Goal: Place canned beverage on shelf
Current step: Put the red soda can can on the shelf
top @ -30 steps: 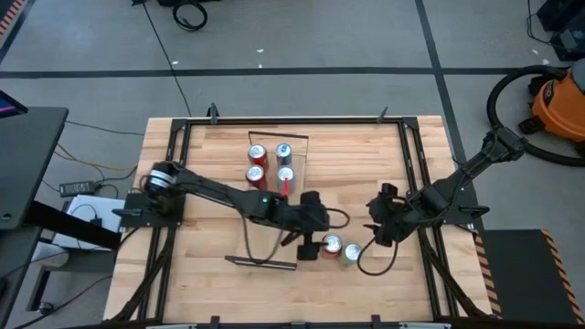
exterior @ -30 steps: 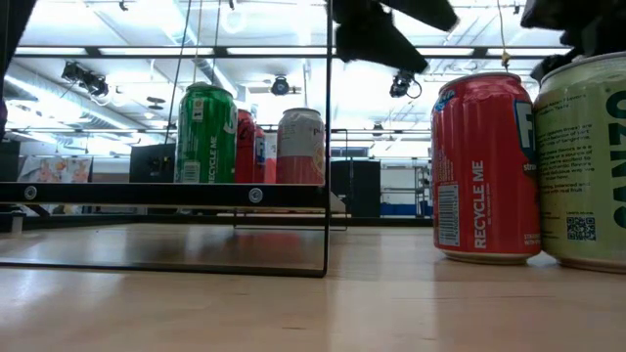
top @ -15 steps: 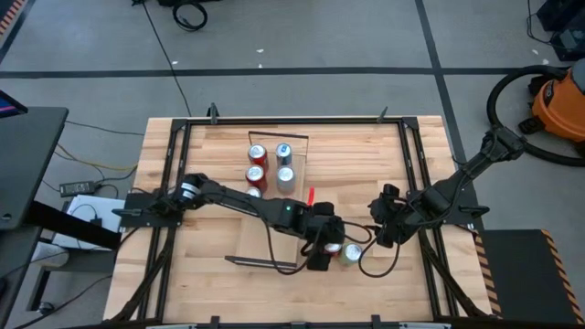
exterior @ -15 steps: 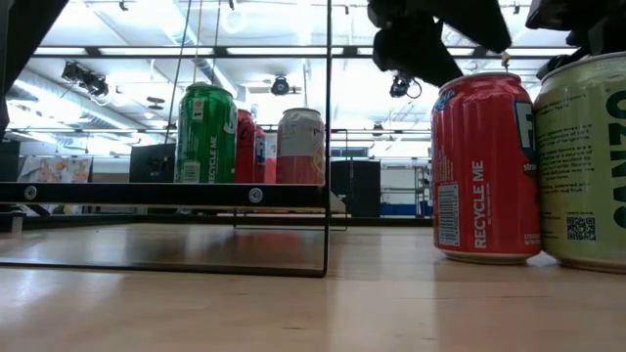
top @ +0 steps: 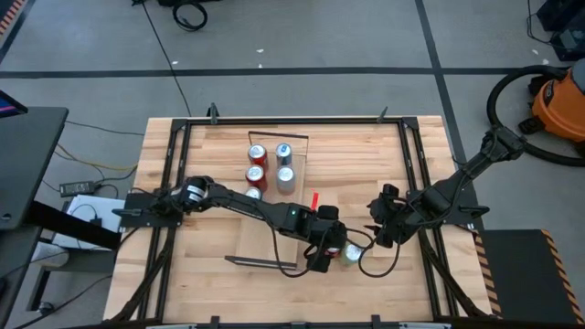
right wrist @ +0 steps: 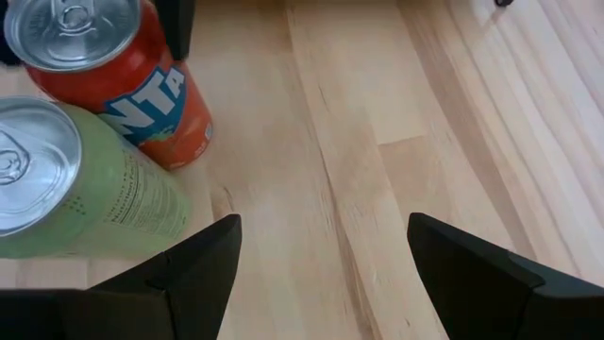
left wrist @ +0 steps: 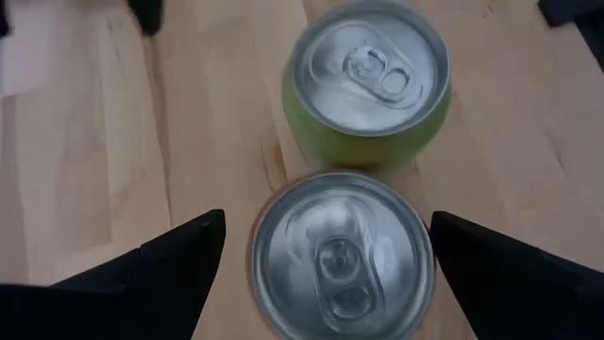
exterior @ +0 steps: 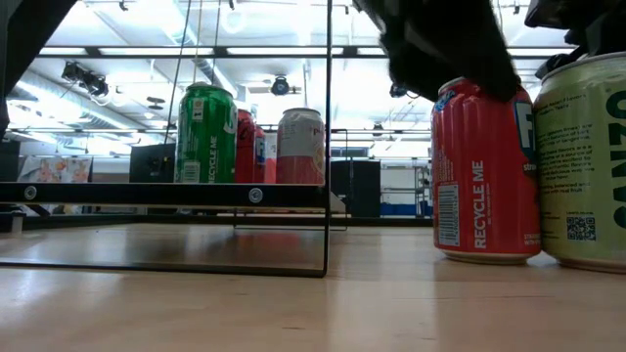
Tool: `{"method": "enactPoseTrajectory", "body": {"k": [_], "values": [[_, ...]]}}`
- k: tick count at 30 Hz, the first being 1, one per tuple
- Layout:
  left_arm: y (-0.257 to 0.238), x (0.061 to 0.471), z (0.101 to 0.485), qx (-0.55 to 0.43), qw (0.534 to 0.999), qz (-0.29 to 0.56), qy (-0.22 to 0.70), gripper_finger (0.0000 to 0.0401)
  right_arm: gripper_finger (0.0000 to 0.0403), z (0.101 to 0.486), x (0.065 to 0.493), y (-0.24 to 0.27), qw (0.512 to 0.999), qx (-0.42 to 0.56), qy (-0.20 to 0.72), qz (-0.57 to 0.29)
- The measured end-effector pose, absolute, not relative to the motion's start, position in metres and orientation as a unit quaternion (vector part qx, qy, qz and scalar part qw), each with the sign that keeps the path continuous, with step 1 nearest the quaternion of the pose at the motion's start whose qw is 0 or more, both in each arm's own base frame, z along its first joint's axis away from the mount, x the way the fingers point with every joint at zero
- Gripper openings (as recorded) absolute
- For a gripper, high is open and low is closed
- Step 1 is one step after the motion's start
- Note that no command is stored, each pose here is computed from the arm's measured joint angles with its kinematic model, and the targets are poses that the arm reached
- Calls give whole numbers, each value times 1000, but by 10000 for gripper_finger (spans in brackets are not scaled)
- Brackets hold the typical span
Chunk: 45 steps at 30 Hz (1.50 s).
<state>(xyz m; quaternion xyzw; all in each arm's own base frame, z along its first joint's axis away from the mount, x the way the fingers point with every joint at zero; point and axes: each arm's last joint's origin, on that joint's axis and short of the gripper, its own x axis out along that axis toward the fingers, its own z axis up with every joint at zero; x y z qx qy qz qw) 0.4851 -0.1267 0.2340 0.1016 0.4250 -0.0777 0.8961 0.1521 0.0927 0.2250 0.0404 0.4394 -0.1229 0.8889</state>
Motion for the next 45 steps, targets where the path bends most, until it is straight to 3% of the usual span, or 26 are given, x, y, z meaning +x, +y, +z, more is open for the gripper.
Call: {"method": "enactPoseTrajectory", "body": {"k": [8,17,24,45], "values": [[-128,488,221,126,886,-94,437,374,313,225,153,94,892,37,436,-117],[-125,492,221,129,892,-97,423,302,313,225,154,94,892,40,436,-113],[-115,490,226,128,887,-86,435,302,313,226,154,94,892,41,435,-113],[-99,431,311,170,860,38,480,304,313,227,155,97,899,42,423,-106]]}}
